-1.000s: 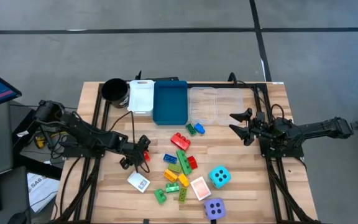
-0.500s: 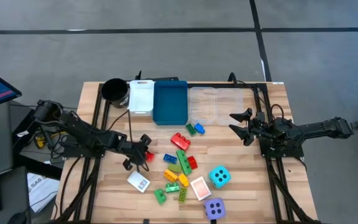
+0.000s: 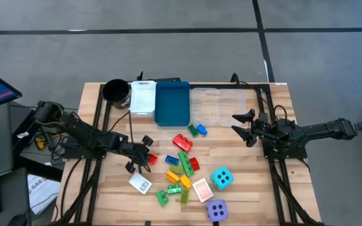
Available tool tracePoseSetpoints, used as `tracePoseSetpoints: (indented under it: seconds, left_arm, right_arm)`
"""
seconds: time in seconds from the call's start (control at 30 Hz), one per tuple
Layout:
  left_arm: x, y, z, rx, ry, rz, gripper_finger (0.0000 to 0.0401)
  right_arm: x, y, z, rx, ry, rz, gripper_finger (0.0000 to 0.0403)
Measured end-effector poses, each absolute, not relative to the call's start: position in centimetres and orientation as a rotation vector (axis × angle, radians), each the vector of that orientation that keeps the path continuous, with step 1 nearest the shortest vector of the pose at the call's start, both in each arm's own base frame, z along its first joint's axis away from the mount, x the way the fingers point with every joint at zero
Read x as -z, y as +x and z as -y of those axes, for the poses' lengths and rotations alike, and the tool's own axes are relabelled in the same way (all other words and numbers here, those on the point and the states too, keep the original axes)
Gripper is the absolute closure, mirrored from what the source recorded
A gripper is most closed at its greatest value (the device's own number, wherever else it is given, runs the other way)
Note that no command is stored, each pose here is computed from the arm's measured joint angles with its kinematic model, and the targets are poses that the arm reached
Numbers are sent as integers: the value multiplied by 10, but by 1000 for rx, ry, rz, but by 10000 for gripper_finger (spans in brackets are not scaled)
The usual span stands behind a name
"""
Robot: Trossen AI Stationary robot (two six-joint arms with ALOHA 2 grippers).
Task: Pick & Place Toys
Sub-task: Put the small red game piece into the white bin
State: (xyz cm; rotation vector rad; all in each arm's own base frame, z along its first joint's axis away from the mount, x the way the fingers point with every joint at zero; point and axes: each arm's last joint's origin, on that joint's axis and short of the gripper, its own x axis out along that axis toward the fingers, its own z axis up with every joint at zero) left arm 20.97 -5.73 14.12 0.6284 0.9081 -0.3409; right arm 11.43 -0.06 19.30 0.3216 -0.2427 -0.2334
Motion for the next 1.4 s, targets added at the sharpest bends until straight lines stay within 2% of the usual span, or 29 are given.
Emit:
tracePoseSetpoints:
  seconds: [0.43,0.63,0.8,1.07,1.4]
  left_arm:
    - [-146,217,58,284,633,-820,334]
    - [-165,220,57,204,648,-745,334]
    - [-196,212,50,11,673,-626,334]
    - [-248,183,27,-422,668,-437,334]
    - [-276,162,-19,-766,553,-341,334]
  right_arm:
    - [-193,114,1,234,321,243,99]
    - [-193,114,1,234,321,243,99]
    - [-193,114,1,235,320,242,99]
    - [-193,114,1,234,321,245,99]
    - [-194,114,1,234,323,248,99]
